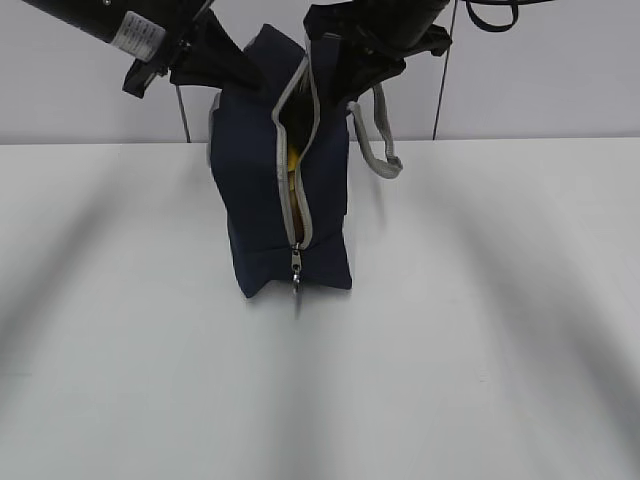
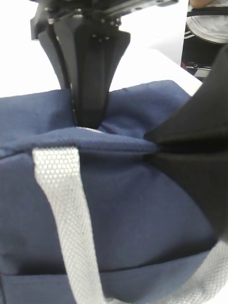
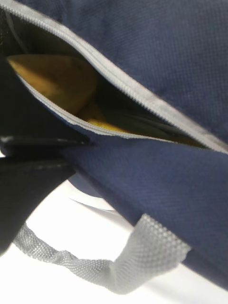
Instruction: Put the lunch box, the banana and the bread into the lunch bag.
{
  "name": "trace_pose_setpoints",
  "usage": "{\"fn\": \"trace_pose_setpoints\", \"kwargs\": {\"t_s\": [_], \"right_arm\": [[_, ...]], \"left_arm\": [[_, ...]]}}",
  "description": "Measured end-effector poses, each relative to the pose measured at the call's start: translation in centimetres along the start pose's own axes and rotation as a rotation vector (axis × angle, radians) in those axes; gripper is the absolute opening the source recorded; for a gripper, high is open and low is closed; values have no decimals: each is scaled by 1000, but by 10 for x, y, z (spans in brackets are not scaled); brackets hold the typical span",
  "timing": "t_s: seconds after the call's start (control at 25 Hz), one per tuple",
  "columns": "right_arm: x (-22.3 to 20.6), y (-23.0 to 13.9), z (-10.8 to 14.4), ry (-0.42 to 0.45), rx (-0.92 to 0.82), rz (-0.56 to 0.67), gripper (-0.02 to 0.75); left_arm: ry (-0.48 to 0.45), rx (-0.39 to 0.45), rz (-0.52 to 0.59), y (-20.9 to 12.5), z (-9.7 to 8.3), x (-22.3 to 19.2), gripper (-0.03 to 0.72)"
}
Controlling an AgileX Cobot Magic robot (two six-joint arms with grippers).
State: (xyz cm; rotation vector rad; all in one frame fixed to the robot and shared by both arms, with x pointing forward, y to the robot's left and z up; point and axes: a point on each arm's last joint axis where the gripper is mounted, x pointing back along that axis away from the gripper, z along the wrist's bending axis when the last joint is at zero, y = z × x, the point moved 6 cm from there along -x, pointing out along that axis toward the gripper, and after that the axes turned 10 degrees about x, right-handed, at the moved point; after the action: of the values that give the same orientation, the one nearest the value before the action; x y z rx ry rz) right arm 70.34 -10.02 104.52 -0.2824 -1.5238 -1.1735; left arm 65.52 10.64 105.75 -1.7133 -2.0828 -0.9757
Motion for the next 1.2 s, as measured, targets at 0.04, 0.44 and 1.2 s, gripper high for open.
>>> {"fn": "trace_pose_setpoints", "kwargs": {"t_s": [0.04,0.44,1.2], "right_arm": [[0,0,0,0,0,0,-8],[-4,-3,0,6,-6,13,-8],[-27,-16,-1,41,-42,58,-9]], "left_arm": [[1,0,-3,1,0,0,-3],[16,10,-17,5,8,-6,-3],[42,47,22,3,30,-26,-3]]}}
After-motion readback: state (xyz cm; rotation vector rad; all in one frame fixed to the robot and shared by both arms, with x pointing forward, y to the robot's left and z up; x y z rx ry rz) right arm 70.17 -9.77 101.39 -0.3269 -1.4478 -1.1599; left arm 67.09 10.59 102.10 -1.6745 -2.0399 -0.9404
